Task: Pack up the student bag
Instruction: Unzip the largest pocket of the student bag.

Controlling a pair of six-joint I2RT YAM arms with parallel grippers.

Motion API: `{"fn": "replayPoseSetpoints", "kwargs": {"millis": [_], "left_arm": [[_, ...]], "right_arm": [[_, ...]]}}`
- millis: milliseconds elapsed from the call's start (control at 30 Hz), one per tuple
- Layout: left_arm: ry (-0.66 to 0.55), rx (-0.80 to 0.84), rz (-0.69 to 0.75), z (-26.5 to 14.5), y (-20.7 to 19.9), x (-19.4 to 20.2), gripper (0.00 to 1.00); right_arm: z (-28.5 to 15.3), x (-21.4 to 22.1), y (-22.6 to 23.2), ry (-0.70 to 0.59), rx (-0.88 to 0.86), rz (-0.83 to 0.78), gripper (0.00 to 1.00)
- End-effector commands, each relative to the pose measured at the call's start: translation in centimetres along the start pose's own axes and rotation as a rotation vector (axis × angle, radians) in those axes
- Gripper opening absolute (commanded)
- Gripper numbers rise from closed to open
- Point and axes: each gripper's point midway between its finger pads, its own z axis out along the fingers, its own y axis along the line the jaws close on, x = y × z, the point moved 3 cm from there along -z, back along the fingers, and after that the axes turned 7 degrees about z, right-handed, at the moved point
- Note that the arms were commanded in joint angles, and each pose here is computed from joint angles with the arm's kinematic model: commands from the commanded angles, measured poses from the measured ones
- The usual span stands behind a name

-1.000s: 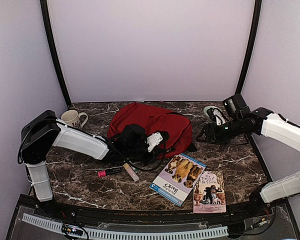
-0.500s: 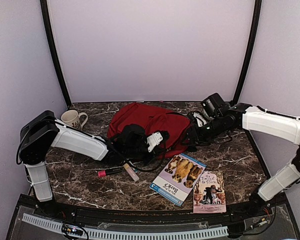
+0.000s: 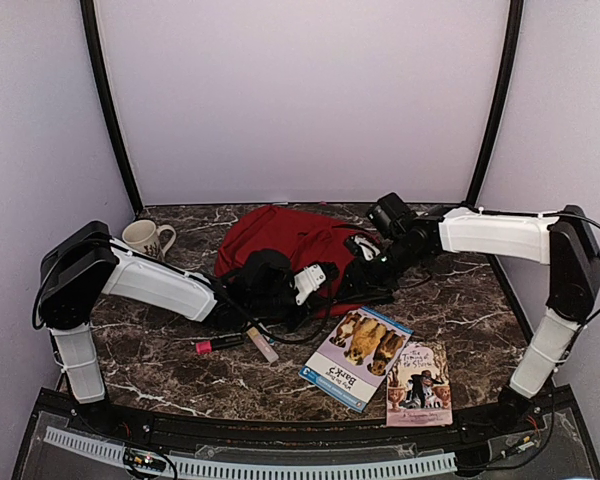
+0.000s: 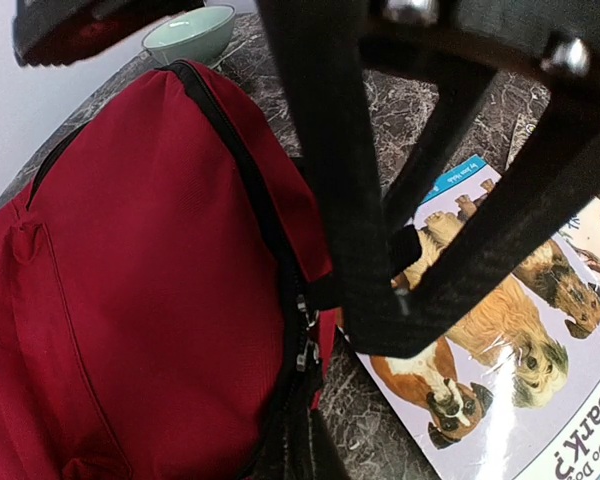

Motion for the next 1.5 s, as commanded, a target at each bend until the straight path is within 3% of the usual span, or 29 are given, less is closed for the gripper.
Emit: {"fn": "replayPoseSetpoints", "kwargs": {"millis": [0, 67, 233, 333, 700, 1100, 1467], "left_arm": [[-0.055, -0.021, -0.017, -1.2, 0.3, -2.2, 0.0], [-0.053, -0.022, -0.02, -1.3, 0.3, -2.1, 0.0], [-0.049, -0.023, -0.023, -1.2, 0.2, -2.0, 0.0], [-0.049, -0.03, -0.025, -1.2, 0.3, -2.0, 0.0], [-0.028, -0.027, -0.038, -1.7, 0.2, -2.3, 0.0], [-0.002, -0.03, -0.015, -3.6, -0.1, -2.3, 0.0], [0.003, -0.042, 0.011, -4.9, 0.2, -3.0, 0.0]], "right_arm": [[0.6, 0.0, 0.8, 0.032, -0.03, -0.014, 0.49], [0.9, 0.0, 0.7, 0.036, -0.025, -0.01, 0.44], [1.9, 0.1, 0.7, 0.066, -0.052, 0.003, 0.11], [2.3, 0.4, 0.3, 0.087, -0.048, 0.011, 0.0], [-0.8, -0.8, 1.7, 0.021, -0.014, -0.013, 0.0], [-4.7, -3.4, -0.7, -0.128, 0.054, 0.1, 0.0], [-5.8, -5.0, -2.5, -0.206, 0.09, 0.178, 0.0]]}}
